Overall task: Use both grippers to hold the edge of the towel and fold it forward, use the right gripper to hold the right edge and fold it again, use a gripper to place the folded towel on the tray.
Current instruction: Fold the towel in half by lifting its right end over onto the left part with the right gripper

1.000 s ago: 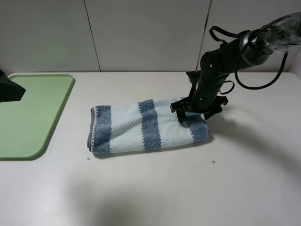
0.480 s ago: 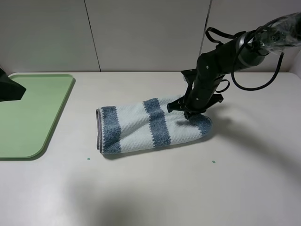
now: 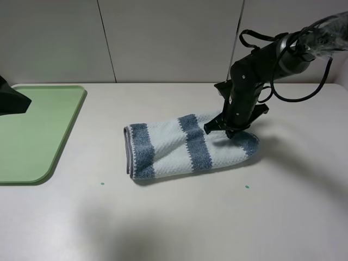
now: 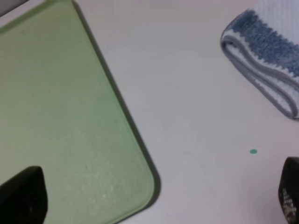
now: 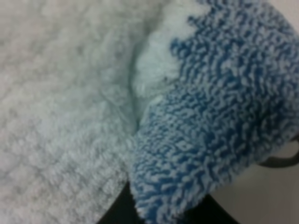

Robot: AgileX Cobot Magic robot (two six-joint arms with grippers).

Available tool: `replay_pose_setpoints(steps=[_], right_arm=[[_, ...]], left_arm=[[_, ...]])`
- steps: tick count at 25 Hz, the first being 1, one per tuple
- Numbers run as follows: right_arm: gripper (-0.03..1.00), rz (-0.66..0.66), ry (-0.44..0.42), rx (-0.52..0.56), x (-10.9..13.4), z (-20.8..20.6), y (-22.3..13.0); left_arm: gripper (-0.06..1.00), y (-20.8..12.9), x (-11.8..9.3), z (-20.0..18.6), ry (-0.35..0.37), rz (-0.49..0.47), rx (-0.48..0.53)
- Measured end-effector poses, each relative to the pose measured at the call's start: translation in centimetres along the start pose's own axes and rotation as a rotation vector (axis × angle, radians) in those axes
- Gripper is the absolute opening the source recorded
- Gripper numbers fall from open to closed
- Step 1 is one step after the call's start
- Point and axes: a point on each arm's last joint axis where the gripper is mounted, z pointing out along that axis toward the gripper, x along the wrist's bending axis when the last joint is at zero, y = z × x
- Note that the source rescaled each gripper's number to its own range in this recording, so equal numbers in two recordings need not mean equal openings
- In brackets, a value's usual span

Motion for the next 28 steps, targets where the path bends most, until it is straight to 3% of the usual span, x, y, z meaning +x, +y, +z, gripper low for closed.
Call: replay_pose_setpoints(steps=[3, 20, 28], right_arm=[[0.1, 0.002, -0.021, 0.042, -0.4, -0.8, -0.2], [0.1, 0.032, -0.04, 0.032, -1.4, -6.1, -0.6], [0.1, 0.001, -0.008, -0.011, 0.8, -8.9, -1.0]], left_arm=[[1.0, 0.0, 0.0, 0.0, 0.0, 0.0, 0.0], [1.0, 0.1, 0.0, 0.0, -0.001, 0.0, -0.01], [1.0, 0.2, 0.0, 0.0, -0.002, 0.0, -0.018]])
